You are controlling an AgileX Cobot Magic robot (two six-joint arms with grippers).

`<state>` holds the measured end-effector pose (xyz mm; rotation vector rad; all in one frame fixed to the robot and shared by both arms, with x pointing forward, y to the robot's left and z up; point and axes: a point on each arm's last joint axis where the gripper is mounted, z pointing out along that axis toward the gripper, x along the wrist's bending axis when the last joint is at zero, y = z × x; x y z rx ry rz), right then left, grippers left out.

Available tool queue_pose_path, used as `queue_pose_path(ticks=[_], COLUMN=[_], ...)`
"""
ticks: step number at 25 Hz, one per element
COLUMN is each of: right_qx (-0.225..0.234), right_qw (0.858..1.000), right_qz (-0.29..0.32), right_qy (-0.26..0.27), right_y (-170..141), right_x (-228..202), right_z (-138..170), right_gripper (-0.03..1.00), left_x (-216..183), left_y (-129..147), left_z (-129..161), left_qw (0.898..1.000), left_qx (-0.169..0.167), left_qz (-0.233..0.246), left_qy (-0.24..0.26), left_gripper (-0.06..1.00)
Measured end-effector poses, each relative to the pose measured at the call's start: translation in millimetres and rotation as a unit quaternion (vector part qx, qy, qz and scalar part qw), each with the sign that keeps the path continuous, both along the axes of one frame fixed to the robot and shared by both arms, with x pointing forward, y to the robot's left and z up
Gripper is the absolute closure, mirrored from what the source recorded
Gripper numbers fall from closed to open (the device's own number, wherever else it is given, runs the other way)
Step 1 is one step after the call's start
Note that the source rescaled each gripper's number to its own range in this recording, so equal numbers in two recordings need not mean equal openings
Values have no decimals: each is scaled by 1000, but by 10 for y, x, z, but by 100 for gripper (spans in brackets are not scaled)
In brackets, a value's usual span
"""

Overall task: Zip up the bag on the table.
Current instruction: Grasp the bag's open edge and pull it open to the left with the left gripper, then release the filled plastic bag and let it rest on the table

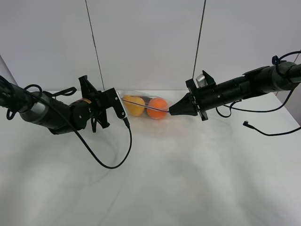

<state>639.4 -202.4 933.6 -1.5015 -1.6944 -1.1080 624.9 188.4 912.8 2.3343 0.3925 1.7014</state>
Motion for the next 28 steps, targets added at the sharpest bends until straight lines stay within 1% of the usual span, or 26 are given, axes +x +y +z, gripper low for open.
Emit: queue_pose_path(ticks=[5, 12, 14, 15, 16, 17, 18, 19, 22, 23, 24, 25, 27, 28], right_qx=[0, 2, 2, 2, 2, 2, -2, -6, -9, -8, -9, -9, -9, -8], right_qw=[1000, 1000, 1000, 1000, 1000, 1000, 1000, 1000, 1000, 1000, 1000, 1000, 1000, 1000], right_qz=[3, 1, 1, 1, 1, 1, 7, 11, 14, 15, 15, 15, 15, 16], right_qy=[1, 1, 1, 1, 1, 1, 1, 1, 1, 2, 2, 2, 2, 2], right_y=[0, 2, 2, 2, 2, 2, -1, -3, -5, -5, -5, -5, -5, -5], right_x=[-5, -2, -2, -2, -3, -3, -13, -18, -24, -25, -26, -27, -27, -27], right_z=[0, 3, 3, 3, 3, 3, -4, -10, -14, -14, -14, -14, -14, -14], right_gripper=[97, 97, 97, 97, 97, 97, 97, 97, 97, 97, 97, 97, 97, 97], left_x=[40, 45, 45, 46, 49, 50, 56, 64, 86, 95, 104, 115, 139, 146], left_y=[167, 186, 184, 181, 184, 184, 202, 234, 327, 373, 418, 489, 660, 728], left_z=[-15, -16, -16, -14, -13, -12, -7, -2, 7, 7, 7, 7, 7, 7], left_qw=[1000, 1000, 1000, 999, 999, 997, 996, 994, 991, 991, 990, 989, 985, 981], left_qx=[-2, -2, -13, -24, -43, -64, -84, -96, -112, -113, -114, -117, -128, -143], left_qz=[22, 22, 25, 26, 30, 34, 44, 52, 69, 76, 81, 91, 116, 128], left_qy=[8, 9, 9, 9, 8, 8, 5, 2, -5, -5, -6, -7, -10, -12], left_gripper=[94, 94, 94, 94, 93, 89, 81, 71, 25, 15, 8, 3, -2, -3])
